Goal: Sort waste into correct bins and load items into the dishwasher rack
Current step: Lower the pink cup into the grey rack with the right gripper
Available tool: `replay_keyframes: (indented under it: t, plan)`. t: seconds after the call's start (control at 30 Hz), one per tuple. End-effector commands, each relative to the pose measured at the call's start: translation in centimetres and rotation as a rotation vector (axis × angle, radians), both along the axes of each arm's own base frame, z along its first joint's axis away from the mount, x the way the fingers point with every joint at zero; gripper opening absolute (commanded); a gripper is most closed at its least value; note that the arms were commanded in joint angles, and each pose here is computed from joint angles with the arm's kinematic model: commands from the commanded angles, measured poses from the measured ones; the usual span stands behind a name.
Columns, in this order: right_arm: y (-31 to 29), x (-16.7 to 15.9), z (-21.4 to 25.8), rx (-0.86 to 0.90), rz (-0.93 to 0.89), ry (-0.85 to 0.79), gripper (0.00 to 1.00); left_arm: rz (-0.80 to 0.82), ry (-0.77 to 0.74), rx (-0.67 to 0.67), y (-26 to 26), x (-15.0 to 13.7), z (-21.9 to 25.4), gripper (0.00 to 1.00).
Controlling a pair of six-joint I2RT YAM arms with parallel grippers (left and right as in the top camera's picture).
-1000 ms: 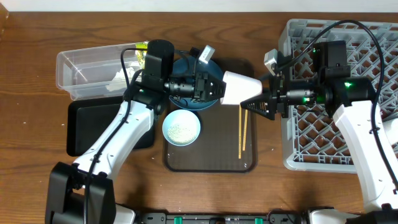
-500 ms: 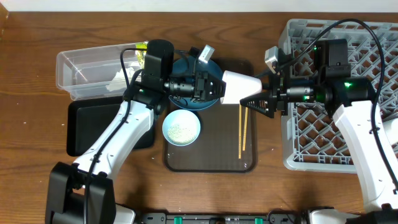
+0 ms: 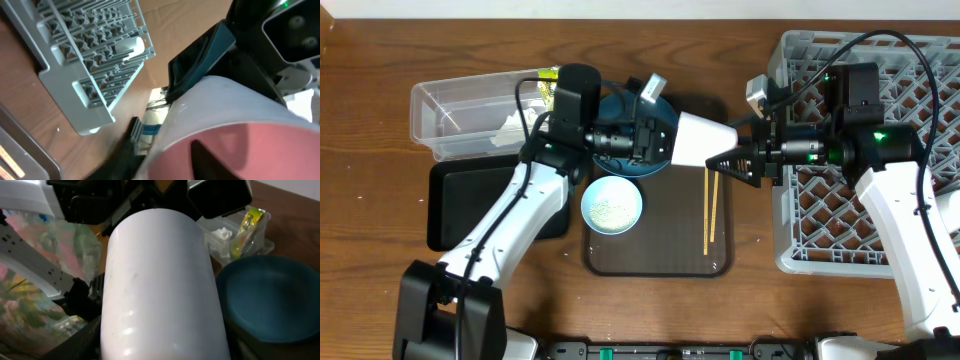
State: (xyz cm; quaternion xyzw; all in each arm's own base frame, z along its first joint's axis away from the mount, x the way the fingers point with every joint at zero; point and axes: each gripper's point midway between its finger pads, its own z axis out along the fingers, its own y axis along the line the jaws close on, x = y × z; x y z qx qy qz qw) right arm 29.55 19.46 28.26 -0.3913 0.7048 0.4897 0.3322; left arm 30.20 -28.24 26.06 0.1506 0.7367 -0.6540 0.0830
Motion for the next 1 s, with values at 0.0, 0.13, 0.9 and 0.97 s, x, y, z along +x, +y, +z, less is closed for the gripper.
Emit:
replay_keyframes:
  t: [0.0,0.13,0.9,0.97]
  plan:
    - [-0.5,0.3,-0.7,-0.043,-0.041,0.029,0.5,0.027,-0.066,0.027,0.0,0.6,-0.6,0.47]
    - [-2.5,2.2,-3.7,-0.22,-0.226,0.138,0.34,0.155,-0.051,0.221,1.2,1.9,-5.0,0.53]
    - [-37.7,3.1,0.3,-0.596,-1.722,0.429,0.01,0.649,-0.062,1.006,19.0,0.5,-9.1,0.57]
    - [-40.6,2.1,0.6,-0.616,-1.84,0.449,0.01,0.648,-0.059,1.007,19.0,0.5,-9.1,0.57]
